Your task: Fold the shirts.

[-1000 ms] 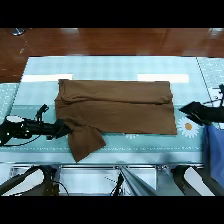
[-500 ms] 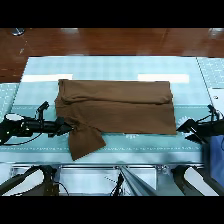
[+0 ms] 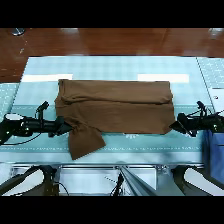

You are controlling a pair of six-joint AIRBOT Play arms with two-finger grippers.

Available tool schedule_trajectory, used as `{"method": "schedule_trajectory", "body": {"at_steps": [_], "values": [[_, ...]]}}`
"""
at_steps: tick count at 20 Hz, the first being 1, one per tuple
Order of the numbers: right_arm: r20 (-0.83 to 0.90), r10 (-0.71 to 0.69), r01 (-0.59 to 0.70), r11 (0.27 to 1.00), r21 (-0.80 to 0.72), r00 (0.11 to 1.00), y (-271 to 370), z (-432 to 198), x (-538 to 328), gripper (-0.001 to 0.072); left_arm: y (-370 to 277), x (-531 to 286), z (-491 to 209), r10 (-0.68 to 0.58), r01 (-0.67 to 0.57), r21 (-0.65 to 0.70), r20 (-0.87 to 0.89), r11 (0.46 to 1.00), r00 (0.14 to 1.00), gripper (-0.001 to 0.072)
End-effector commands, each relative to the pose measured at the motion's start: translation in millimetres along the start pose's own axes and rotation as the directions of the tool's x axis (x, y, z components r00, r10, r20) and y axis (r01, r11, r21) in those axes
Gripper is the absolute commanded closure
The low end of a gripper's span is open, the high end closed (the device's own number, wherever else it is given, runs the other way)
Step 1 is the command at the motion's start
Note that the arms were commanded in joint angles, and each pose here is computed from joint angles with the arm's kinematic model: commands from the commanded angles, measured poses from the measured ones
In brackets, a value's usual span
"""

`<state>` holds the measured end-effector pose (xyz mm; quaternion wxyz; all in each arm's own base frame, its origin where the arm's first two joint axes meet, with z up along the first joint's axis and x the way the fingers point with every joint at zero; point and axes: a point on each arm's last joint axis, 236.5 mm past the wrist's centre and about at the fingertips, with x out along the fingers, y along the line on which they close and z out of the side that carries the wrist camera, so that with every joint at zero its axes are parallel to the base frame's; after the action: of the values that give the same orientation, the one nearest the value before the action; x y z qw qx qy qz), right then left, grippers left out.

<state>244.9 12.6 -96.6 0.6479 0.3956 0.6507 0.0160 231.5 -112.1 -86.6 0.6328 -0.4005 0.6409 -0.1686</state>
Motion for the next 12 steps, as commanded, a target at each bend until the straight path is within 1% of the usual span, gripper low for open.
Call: {"method": "schedule_trajectory", "body": {"at_steps": [1, 4, 6, 9, 11, 12], "values": [[-0.003, 0.030, -0.031, 0.994, -0.104, 1.000, 14, 8, -9, 0.0685, -11, -9, 12, -0.013, 0.013, 0.033, 0.015, 0.999, 1.000, 0.0682], [0.066, 0.011, 0.001, 0.984, -0.177, 0.998, 29, 38, -39, 0.0685, -43, -42, 52, -0.055, 0.043, 0.114, 0.105, 0.992, 0.993, 0.0682], [0.130, 0.035, -0.009, 0.981, -0.196, 0.991, 45, 61, -55, 0.0685, -60, -63, 85, -0.056, 0.026, 0.162, 0.183, 0.986, 0.981, 0.0683], [0.198, 0.120, -0.083, 0.979, -0.186, 0.973, 70, 102, -65, 0.0685, -77, -82, 137, -0.066, 0.033, 0.121, 0.283, 0.992, 0.957, 0.0683], [0.197, 0.206, -0.171, 0.969, -0.179, 0.959, 88, 123, -63, 0.0685, -88, -82, 162, -0.080, 0.044, 0.131, 0.284, 0.990, 0.955, 0.0682], [0.187, 0.225, -0.193, 0.965, -0.178, 0.956, 94, 132, -57, 0.0685, -92, -77, 171, -0.082, 0.047, 0.133, 0.270, 0.990, 0.959, 0.0682]]}}
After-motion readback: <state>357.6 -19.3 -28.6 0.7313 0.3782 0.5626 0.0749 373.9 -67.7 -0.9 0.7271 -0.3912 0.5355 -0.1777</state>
